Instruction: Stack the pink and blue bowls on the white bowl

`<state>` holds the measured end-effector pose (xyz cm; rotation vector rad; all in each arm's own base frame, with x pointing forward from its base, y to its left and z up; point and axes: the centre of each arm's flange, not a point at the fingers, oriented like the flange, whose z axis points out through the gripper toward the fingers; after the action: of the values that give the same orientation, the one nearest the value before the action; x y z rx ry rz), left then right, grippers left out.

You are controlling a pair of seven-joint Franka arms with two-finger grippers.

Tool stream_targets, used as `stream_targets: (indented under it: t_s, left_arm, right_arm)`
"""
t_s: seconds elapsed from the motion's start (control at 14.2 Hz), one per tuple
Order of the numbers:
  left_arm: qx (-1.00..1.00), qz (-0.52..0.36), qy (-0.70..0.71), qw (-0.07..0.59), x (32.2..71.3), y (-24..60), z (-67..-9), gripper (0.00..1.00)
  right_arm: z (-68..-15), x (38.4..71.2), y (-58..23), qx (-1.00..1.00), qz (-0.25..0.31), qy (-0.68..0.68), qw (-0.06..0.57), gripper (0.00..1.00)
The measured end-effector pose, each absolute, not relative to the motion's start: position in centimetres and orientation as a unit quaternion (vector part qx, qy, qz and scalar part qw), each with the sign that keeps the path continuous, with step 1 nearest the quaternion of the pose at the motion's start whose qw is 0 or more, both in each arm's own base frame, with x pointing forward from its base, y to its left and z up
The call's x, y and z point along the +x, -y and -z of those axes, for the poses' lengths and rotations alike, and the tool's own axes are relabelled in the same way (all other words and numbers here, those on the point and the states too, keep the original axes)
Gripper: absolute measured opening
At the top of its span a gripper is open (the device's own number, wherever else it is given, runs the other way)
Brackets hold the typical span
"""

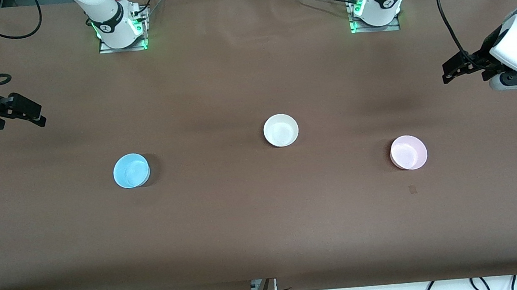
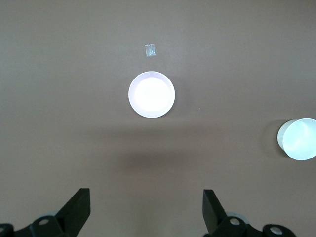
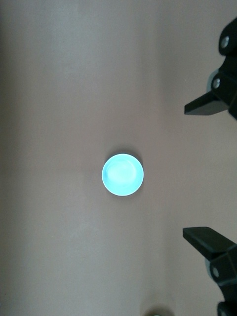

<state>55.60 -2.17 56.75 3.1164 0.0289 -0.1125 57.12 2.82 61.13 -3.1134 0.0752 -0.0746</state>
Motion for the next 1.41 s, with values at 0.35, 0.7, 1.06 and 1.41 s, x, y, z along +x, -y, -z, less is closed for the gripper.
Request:
stream_targets:
  t_s: [0.35,0.7,1.06,1.41]
  left_arm:
    - [0.999,0.03,-0.01,0.012,55.9,2.0,-57.3,1.0]
    - [0.999,0.029,-0.007,0.013,56.4,2.2,-57.3,1.0]
    - [0.999,0.02,-0.022,0.019,59.3,-0.5,-54.0,1.0]
    - [1.0,0.001,-0.009,0.03,64.9,-4.3,-43.4,1.0]
  right_arm:
    - [-61.1,57.1,-2.8,-0.999,0.023,-0.024,0.013,1.0]
    - [-61.1,57.2,-2.8,-0.999,0.023,-0.024,0.013,1.0]
    - [-61.0,57.2,-2.8,-0.999,0.023,-0.024,0.013,1.0]
    - [-61.0,57.2,-2.8,-0.999,0.023,-0.024,0.013,1.0]
